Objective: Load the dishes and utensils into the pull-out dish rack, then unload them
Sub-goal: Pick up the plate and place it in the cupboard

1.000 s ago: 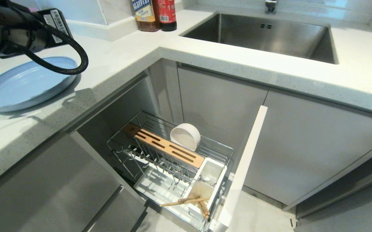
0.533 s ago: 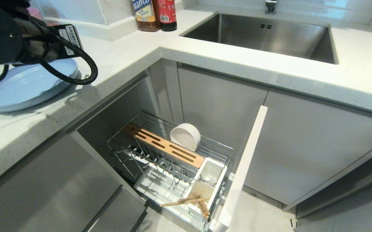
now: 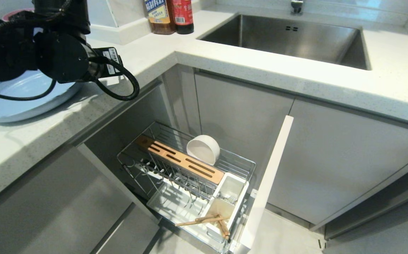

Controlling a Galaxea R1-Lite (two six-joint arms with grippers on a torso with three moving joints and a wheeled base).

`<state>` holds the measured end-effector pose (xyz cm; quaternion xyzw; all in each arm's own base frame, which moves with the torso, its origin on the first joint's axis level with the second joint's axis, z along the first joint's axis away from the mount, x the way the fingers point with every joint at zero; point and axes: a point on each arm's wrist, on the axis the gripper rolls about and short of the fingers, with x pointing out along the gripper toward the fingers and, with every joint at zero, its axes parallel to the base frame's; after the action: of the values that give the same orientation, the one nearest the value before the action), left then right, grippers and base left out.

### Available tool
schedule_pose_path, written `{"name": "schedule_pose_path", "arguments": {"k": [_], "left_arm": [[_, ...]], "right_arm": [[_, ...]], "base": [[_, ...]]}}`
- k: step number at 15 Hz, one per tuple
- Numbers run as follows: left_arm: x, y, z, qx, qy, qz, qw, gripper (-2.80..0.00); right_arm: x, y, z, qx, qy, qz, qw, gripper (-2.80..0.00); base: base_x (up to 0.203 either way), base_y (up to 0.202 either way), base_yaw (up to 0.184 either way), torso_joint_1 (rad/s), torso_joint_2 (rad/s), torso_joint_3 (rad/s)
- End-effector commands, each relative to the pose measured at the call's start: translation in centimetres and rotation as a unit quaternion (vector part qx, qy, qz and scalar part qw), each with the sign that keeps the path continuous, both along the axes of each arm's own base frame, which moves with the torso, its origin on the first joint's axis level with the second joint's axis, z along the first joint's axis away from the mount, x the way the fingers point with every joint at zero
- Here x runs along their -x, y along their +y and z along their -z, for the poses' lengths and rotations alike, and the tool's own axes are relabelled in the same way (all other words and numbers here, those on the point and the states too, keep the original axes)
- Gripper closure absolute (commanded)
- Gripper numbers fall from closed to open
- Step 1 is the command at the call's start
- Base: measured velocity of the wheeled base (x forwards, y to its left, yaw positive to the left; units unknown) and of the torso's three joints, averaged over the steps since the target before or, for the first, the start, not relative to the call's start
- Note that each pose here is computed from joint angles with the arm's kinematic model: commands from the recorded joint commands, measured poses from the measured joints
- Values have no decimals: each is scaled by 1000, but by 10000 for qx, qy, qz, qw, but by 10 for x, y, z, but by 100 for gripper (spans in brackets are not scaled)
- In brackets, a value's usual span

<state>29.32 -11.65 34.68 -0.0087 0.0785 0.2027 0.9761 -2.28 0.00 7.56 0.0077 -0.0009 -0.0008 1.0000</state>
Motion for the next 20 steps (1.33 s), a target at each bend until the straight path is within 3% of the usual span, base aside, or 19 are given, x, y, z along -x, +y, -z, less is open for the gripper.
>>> {"name": "schedule_pose_path", "arguments": {"k": [1, 10, 16, 18, 20], "left_arm": [[-10, -1, 8, -58, 100, -97, 9999, -280], [-10, 10, 2, -202, -6, -881, 9959, -280], [-6, 12, -2, -143, -52, -874, 9961, -280], [1, 14, -3, -215, 136, -853, 9960, -280], [7, 17, -9, -85, 205, -754, 9969, -280]], "right_arm": [[0, 0, 0, 0, 9, -1, 10000, 0], [0, 0, 0, 0, 9, -1, 10000, 0], [0, 0, 0, 0, 9, -1, 10000, 0], [0, 0, 0, 0, 9, -1, 10000, 0], [0, 0, 0, 0, 9, -1, 10000, 0]], "base": [[0, 0, 0, 0, 0, 0], [0, 0, 0, 0, 0, 0], [0, 0, 0, 0, 0, 0], [0, 0, 0, 0, 0, 0], [0, 0, 0, 0, 0, 0]]}}
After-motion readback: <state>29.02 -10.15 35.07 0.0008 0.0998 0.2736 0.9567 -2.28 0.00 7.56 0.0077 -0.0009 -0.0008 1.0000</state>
